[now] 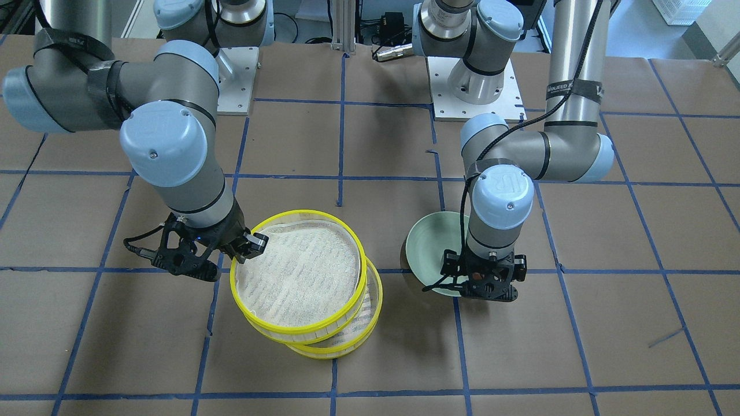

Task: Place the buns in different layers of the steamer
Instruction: 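Lower the top tier onto the steamer with right while left reaches the red bun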

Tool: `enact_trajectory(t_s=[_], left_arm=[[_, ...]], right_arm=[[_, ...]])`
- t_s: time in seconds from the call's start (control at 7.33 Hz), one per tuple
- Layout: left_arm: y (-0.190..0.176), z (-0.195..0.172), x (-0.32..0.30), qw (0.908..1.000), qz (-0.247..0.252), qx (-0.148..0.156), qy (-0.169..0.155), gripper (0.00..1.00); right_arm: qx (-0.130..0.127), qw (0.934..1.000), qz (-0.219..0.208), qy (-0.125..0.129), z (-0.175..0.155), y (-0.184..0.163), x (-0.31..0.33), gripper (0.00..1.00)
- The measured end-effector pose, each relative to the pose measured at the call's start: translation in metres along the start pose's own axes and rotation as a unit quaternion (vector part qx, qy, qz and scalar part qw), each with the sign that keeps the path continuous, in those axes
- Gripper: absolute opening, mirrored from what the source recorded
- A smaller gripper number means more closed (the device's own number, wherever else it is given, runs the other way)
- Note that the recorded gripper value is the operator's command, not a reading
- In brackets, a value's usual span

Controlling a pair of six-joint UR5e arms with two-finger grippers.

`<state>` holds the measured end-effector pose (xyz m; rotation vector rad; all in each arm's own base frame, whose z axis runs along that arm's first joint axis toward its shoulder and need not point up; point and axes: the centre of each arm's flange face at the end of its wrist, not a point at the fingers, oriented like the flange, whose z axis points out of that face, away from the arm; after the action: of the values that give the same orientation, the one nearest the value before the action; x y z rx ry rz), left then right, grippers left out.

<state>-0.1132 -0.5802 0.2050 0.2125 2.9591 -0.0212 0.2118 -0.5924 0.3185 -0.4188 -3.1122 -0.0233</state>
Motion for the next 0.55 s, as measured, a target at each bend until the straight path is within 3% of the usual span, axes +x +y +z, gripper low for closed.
enact_trajectory(t_s=[0.55], left_arm=[[0.004,0.01,-0.001,0.9999,-0.008,-0.008,0.01,1.0]], right_arm=[[-0.008,0.9998,0.015,0.01,0.021,0.0,-0.014,0.02]])
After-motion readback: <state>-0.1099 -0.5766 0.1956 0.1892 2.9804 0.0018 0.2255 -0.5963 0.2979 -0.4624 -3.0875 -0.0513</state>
